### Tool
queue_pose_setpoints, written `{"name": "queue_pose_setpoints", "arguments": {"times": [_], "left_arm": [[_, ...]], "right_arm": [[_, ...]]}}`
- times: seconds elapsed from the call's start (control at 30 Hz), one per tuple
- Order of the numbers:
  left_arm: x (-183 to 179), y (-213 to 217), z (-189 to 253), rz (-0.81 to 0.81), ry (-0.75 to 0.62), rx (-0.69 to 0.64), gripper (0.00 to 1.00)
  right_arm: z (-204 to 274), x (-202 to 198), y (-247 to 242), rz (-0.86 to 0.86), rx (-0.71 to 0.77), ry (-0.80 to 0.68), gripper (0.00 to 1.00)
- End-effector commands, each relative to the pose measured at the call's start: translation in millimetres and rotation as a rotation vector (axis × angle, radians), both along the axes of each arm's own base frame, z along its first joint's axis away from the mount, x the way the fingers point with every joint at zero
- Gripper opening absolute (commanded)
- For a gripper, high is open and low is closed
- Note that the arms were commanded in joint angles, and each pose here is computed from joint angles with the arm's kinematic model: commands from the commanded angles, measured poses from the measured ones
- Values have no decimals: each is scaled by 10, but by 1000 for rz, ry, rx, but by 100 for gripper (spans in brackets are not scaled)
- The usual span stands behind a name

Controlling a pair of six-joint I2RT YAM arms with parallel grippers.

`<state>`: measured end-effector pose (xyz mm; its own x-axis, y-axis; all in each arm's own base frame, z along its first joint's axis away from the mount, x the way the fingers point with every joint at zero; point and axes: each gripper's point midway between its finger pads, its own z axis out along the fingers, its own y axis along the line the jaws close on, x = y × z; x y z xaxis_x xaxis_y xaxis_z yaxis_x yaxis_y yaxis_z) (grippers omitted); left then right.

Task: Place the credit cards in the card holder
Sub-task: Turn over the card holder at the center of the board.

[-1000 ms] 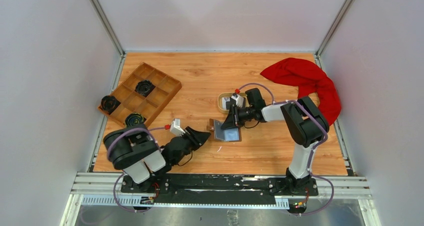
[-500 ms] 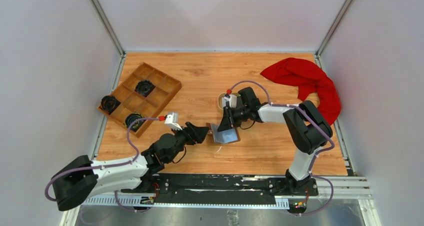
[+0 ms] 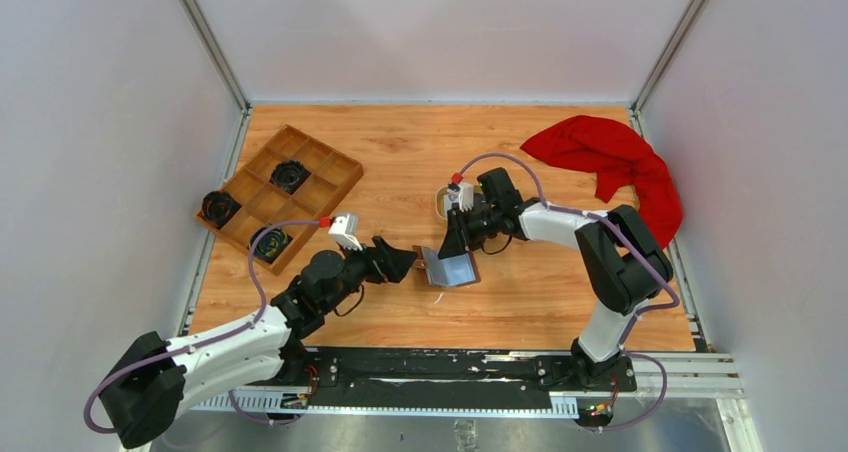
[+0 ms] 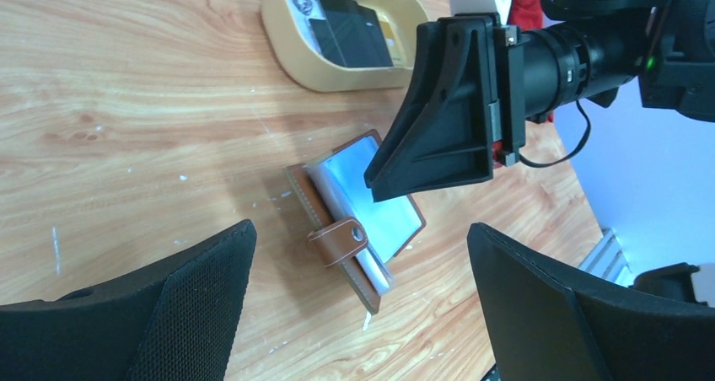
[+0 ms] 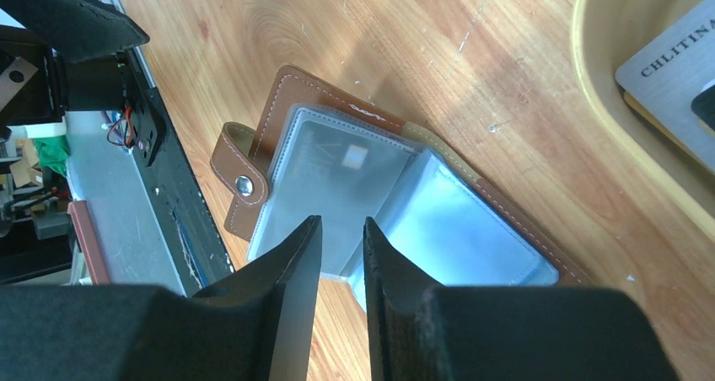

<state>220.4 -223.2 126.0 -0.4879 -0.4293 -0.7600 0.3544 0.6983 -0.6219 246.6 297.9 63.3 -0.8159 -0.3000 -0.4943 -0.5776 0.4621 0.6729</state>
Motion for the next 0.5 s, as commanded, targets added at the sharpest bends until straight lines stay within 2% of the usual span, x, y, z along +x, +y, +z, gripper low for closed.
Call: {"name": "queue_pose_setpoints", "arguments": {"times": [0.0, 0.2, 0.37, 0.47], "left_arm": [[-27, -114, 187, -106, -23, -21, 100], [33, -71, 383, -138, -38, -79, 100], [19, -228, 757, -244, -89, -119, 100], [16, -377, 930, -310, -72, -152, 97]], "right_arm": [[239, 32, -20, 68, -1, -126, 28], [401, 67, -117, 186, -27, -300, 29], [493, -29, -201, 336, 3, -277, 28], [574, 100, -272, 340, -19, -315, 28]]}}
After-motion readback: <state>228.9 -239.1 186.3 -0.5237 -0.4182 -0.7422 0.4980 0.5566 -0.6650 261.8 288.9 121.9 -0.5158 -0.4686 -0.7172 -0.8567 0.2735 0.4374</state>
